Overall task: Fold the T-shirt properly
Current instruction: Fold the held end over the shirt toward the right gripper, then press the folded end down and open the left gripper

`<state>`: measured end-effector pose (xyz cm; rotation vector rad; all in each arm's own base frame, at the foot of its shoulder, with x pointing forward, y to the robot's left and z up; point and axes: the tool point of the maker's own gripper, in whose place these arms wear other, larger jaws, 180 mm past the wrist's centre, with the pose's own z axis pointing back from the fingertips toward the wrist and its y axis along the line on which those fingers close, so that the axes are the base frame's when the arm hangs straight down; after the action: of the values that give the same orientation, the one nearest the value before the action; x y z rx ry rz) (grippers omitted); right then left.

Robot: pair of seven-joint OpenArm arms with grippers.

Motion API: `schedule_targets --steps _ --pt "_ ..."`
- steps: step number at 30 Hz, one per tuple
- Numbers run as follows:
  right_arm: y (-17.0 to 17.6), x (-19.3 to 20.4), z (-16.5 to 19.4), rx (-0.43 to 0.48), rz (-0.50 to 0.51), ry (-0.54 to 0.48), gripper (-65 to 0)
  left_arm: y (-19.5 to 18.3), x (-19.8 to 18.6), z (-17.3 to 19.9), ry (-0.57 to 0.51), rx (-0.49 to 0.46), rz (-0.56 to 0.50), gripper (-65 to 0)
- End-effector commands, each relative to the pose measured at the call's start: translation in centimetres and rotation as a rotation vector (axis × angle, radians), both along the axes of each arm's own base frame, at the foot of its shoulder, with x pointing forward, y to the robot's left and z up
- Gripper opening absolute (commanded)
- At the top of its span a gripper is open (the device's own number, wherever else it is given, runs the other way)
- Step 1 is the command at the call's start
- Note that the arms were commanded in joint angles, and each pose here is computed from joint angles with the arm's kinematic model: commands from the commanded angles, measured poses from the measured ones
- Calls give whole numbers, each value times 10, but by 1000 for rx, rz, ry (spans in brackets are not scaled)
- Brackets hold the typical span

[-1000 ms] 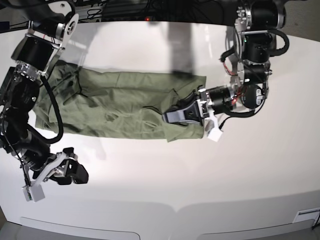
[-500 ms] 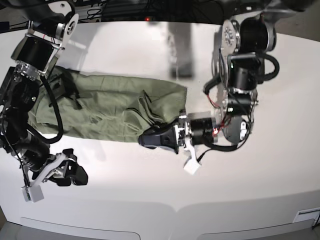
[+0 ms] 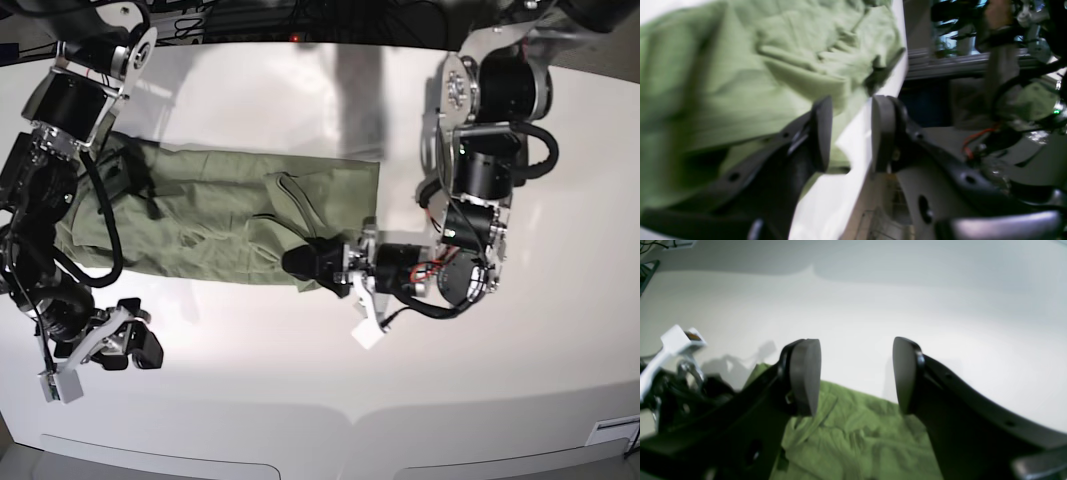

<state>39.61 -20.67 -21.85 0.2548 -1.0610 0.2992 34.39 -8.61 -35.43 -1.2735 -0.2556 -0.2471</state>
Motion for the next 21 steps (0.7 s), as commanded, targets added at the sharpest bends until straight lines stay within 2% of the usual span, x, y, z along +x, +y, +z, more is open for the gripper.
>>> schedule_targets --steps 1,11,13,16,18,21 --pt "-1 6 21 4 6 -70 -305 -13 7 19 -40 -45 -6 -475" --pt "0 7 22 7 6 -78 -305 -30 -23 5 -1 -29 -94 -481" --pt "0 7 22 7 6 -77 -305 -32 -30 -1 -4 6 -131 -481" --pt "0 7 22 7 6 -77 -305 -30 -36 -16 -20 109 -185 -482" --pt "0 7 22 7 5 -77 -305 -28 -36 -18 -35 132 -191 -520" --pt "0 7 22 7 5 -77 -305 -27 -28 -7 -92 132 -183 -639"
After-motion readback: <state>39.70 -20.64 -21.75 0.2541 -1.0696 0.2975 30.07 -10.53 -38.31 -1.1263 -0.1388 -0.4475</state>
